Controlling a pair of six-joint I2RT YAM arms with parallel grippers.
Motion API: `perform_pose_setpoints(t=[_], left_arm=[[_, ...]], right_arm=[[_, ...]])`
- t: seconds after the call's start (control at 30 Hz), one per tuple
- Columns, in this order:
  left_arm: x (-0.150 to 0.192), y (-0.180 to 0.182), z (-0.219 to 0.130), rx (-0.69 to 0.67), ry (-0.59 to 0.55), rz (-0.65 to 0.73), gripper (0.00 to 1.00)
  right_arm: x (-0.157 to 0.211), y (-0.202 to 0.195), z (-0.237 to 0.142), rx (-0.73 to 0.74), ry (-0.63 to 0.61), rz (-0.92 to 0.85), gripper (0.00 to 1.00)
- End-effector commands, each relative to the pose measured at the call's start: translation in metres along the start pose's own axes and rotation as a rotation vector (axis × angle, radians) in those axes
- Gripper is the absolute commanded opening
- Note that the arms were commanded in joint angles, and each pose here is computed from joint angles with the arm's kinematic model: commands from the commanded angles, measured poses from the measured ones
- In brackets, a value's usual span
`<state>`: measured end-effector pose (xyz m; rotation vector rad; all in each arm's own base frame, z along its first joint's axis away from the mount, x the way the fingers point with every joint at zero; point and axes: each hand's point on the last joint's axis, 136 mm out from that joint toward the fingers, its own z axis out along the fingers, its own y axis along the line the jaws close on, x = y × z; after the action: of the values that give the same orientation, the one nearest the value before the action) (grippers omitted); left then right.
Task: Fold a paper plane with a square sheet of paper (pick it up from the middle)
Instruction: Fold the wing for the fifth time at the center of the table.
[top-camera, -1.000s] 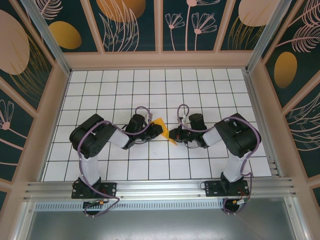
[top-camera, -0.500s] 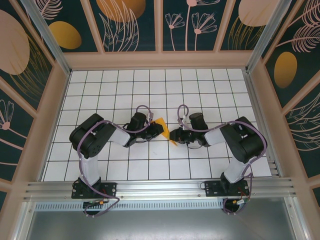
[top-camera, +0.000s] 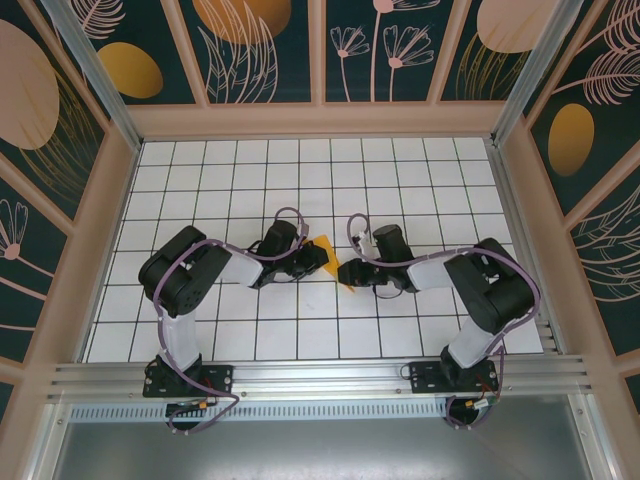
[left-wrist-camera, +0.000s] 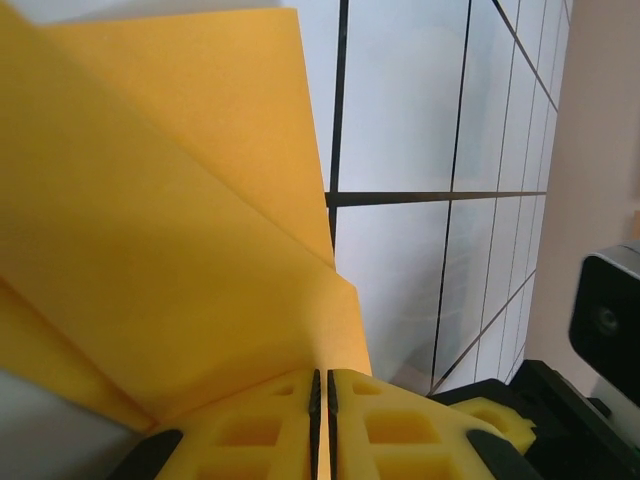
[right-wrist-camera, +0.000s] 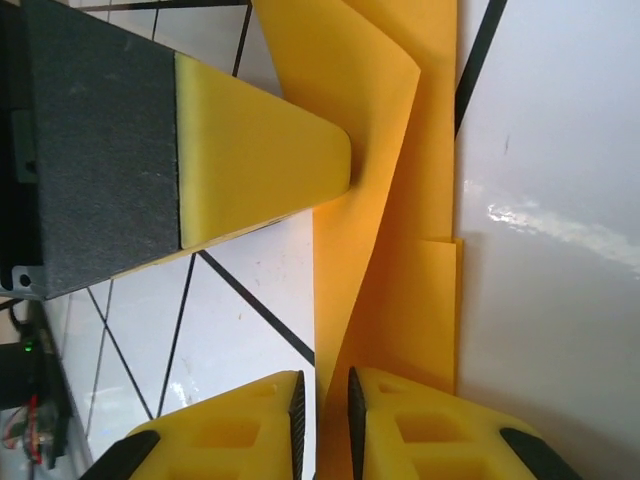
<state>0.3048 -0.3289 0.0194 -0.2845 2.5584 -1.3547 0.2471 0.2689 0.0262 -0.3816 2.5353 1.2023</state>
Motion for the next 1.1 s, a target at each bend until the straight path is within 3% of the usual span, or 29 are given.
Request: perform_pose_setpoints(t=[0.0, 0.2, 0.6, 0.83, 1.07], left_arm=[[0.006, 0.050, 0.008, -0.182, -0.005, -0.044, 0.14], [0.006, 0.053, 0.008, -0.201, -0.001, -0.052, 0.14], [0.004, 0.047, 0.007, -0.203, 0.003, -0.039, 0.14], [-0.019, 0.002, -0.003, -0.181, -0.026, 0.170, 0.22], [-0.023, -0.041, -0.024, -0.010, -0.101, 0.233, 0.27]], right_arm=[[-0.005, -0.013, -0.004, 0.141, -0.026, -0.083, 0.25], [-0.008, -0.003, -0.005, 0.178, -0.037, -0.154, 0.27], [-0.002, -0.005, 0.003, 0.198, 0.006, -0.195, 0.15], [-0.005, 0.004, -0.004, 0.060, 0.006, -0.094, 0.03], [-0.012, 0.018, -0.012, -0.094, -0.019, 0.038, 0.00]])
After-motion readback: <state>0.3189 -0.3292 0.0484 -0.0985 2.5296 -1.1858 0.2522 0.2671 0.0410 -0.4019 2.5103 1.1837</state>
